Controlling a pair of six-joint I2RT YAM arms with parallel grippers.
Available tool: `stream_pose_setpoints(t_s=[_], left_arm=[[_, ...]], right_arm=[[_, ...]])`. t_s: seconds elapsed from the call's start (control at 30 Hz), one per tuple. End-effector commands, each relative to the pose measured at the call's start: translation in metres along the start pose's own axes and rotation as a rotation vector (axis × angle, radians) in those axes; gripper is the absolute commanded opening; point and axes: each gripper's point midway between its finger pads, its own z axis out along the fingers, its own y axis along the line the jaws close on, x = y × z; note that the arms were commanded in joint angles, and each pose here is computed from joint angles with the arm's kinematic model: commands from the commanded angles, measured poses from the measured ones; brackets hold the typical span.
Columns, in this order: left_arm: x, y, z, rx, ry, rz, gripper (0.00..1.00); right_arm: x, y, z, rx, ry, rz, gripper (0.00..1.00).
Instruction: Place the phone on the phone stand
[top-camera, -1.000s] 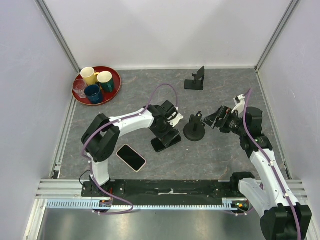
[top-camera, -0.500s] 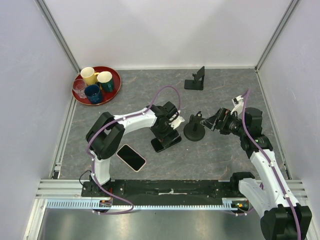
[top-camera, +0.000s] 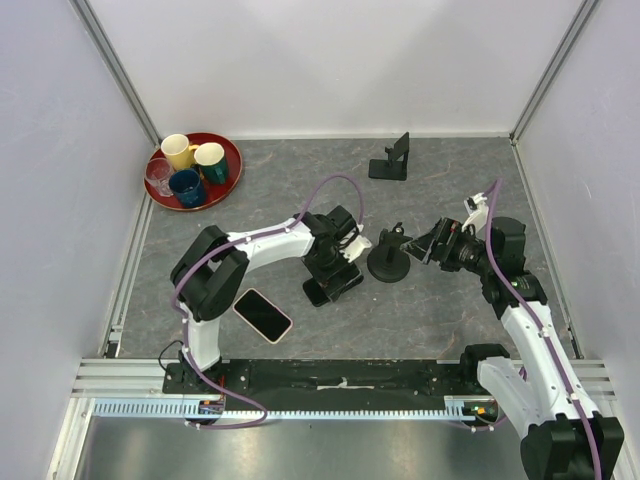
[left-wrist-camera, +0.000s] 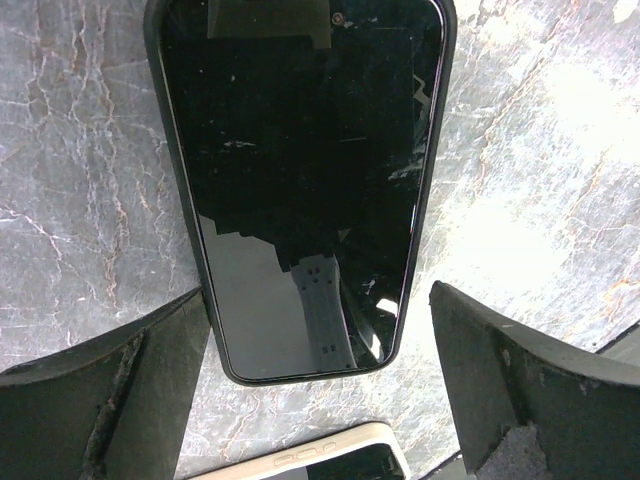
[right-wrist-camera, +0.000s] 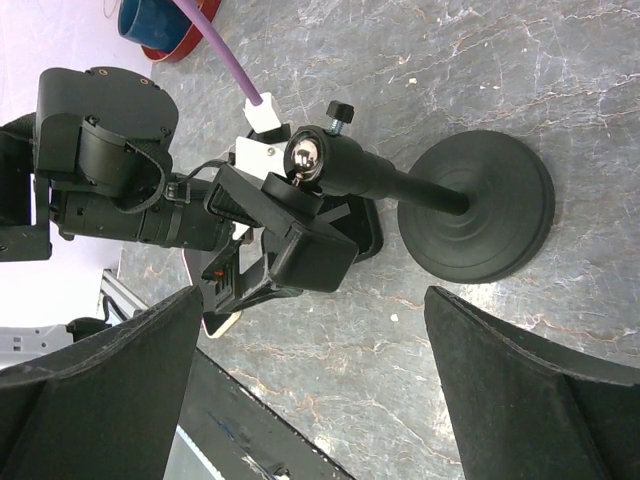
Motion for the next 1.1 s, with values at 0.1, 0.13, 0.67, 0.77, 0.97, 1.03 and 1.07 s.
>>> stream_pose_setpoints(t_s=[0.1, 0.13, 0.67, 0.77, 0.97, 1.03, 1.07], left_arm=[[0.023, -0.016, 0.021, -0.029, 0.091, 0.004, 0.95], [0.024, -0.015, 0.022, -0.045, 0.098, 0.0, 0.95], [0.029, -0.004, 0.035, -0.147, 0.12, -0.137, 0.51], [0.029, -0.004, 0.032, -0.165, 0.097, -0.174, 0.33], [0.031, 0.008, 0.016, -0.276, 0.033, -0.278, 0.02], [0.028, 0.007, 0.004, -0.29, -0.017, -0.307, 0.02], [0.027, 0.01, -0.001, -0.306, -0.041, -0.323, 0.02]], right_arm=[[-0.001, 0.006, -0.005, -0.017, -0.015, -0.031, 0.98], [-0.001, 0.005, -0.005, -0.016, -0.016, -0.033, 0.98], [0.003, 0.002, -0.008, 0.001, -0.015, -0.03, 0.98], [0.006, -0.001, -0.008, 0.009, -0.004, -0.031, 0.98], [0.004, -0.018, -0.01, 0.111, 0.011, -0.081, 0.98], [0.001, -0.021, -0.013, 0.148, 0.01, -0.093, 0.98], [-0.001, -0.024, -0.014, 0.17, 0.003, -0.102, 0.98]])
